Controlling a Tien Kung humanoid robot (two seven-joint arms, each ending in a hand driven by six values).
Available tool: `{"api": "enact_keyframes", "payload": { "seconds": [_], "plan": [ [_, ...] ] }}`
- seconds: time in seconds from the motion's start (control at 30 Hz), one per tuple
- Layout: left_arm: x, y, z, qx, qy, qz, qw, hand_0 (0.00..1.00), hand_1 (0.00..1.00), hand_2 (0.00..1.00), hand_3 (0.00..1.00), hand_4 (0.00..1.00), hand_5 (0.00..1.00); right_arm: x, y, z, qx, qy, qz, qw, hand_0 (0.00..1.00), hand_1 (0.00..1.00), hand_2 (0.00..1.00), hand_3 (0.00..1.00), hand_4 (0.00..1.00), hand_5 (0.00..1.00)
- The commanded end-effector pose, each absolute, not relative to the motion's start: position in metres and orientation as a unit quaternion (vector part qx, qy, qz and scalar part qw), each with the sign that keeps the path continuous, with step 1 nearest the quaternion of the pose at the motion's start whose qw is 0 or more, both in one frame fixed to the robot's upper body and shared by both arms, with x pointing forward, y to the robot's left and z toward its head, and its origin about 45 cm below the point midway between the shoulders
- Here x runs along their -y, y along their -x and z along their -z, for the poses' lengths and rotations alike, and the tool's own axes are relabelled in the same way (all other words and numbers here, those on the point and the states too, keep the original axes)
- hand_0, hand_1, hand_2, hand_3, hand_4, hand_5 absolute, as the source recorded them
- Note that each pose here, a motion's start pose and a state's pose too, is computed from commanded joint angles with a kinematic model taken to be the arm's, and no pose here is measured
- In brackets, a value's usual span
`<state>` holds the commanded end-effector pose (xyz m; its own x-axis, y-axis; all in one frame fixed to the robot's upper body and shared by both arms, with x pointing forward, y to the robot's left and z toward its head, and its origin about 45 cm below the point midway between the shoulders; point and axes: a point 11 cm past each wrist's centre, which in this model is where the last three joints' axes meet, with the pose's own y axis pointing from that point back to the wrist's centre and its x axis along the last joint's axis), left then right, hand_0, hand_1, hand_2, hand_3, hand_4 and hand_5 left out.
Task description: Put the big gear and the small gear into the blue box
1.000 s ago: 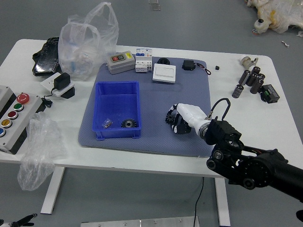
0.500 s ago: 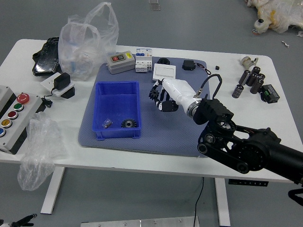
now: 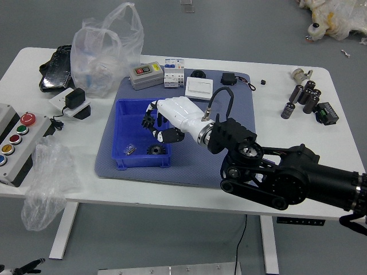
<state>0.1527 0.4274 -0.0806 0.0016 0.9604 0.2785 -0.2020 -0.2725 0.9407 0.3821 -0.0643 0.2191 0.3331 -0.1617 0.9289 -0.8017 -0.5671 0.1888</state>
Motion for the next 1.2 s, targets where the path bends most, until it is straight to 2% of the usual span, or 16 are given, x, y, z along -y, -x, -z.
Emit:
{"api": "enact_keyframes", "payload": {
  "seconds": [0.27, 0.83, 0.87, 1.03, 1.07, 1.2],
  "plan": [
    [-0.428, -0.153, 0.080, -0.364, -0.519, -0.606, 0.481, 0.654, 0.470, 0.506, 0.721, 0.738, 0.633, 0.066, -0.378, -0.214, 0.304, -0.751, -0.471, 0.347, 0.534, 0.684, 0.711, 0.646, 0.556, 0.245],
    [-0.428, -0.153, 0.080, -0.363, -0.519, -0.606, 0.481, 0.654, 0.469, 0.507, 0.721, 0.737, 0.636, 0.077, -0.375, -0.201, 0.287, -0.766, -0.442, 0.369, 0.551, 0.702, 0.725, 0.653, 0.568, 0.245],
    [-0.429, -0.153, 0.080, -0.363, -0.519, -0.606, 0.481, 0.654, 0.465, 0.506, 0.721, 0.736, 0.640, 0.076, -0.375, -0.200, 0.284, -0.768, -0.441, 0.368, 0.565, 0.723, 0.747, 0.699, 0.595, 0.219],
    [-0.429, -0.153, 0.080, -0.363, -0.519, -0.606, 0.481, 0.654, 0.465, 0.506, 0.721, 0.736, 0.640, 0.075, -0.373, -0.200, 0.277, -0.772, -0.440, 0.365, 0.565, 0.723, 0.747, 0.699, 0.595, 0.219],
    [-0.429, -0.153, 0.080, -0.363, -0.520, -0.606, 0.481, 0.654, 0.465, 0.506, 0.724, 0.730, 0.629, 0.075, -0.373, -0.200, 0.276, -0.773, -0.441, 0.364, 0.577, 0.747, 0.819, 0.827, 0.614, 0.206],
    [-0.429, -0.153, 0.080, -0.362, -0.519, -0.606, 0.481, 0.654, 0.465, 0.506, 0.724, 0.730, 0.629, 0.075, -0.373, -0.200, 0.274, -0.773, -0.441, 0.365, 0.577, 0.747, 0.819, 0.827, 0.614, 0.206]
  ]
}}
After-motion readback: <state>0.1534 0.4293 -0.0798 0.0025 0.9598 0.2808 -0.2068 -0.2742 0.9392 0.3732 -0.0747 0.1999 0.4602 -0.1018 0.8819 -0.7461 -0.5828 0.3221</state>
